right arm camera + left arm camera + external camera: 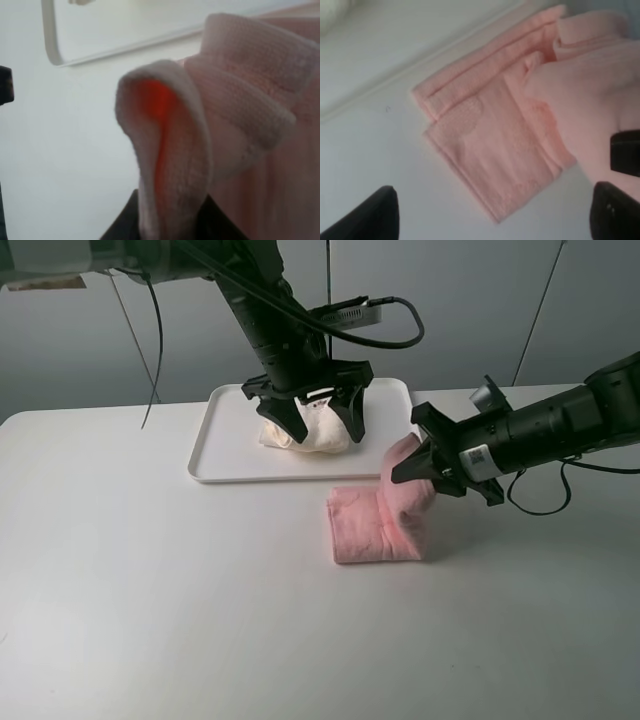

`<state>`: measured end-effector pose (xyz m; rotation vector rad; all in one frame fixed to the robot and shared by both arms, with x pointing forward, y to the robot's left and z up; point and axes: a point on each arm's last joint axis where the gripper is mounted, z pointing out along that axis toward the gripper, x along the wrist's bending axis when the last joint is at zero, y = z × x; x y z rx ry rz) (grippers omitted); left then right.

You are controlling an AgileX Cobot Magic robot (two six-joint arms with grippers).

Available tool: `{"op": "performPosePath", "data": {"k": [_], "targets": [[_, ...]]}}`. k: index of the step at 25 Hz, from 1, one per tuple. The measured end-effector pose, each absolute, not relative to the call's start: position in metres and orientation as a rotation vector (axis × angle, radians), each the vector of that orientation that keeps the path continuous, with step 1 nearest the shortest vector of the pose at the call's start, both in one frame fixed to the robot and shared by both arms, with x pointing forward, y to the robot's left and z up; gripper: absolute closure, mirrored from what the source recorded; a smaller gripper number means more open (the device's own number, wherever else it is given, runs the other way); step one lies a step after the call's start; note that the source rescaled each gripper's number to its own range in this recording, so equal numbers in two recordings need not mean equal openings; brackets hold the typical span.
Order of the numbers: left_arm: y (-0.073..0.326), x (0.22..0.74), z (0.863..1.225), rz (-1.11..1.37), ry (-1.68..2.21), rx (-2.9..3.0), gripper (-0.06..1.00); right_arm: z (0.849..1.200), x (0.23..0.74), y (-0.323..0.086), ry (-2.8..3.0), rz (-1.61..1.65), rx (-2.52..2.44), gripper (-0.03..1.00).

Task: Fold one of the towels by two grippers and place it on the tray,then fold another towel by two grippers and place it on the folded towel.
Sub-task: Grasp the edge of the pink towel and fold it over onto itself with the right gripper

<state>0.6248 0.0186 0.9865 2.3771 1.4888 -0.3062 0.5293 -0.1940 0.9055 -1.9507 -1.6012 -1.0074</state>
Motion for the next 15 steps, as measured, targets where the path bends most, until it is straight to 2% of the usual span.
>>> {"op": "performPosePath", "data": {"k": [2,4,9,11,15], "targets": [[0.019,0.625,0.987,-0.312,1.483,2.375,-0.03,0.906,0.528,-0.187,-1.613,-1.011,-1.932,0.75],[0.018,0.624,0.987,-0.331,1.472,2.369,-0.03,0.907,0.527,-0.181,-1.621,-1.030,-1.921,0.70],[0.017,0.624,0.988,-0.344,1.459,2.365,-0.03,0.910,0.528,-0.172,-1.604,-1.093,-1.894,0.33],[0.017,0.624,0.988,-0.344,1.450,2.368,-0.03,0.912,0.527,-0.170,-1.606,-1.111,-1.862,0.29],[0.018,0.625,0.990,-0.340,1.445,2.367,-0.03,0.912,0.526,-0.169,-1.631,-1.110,-1.825,0.28]]}}
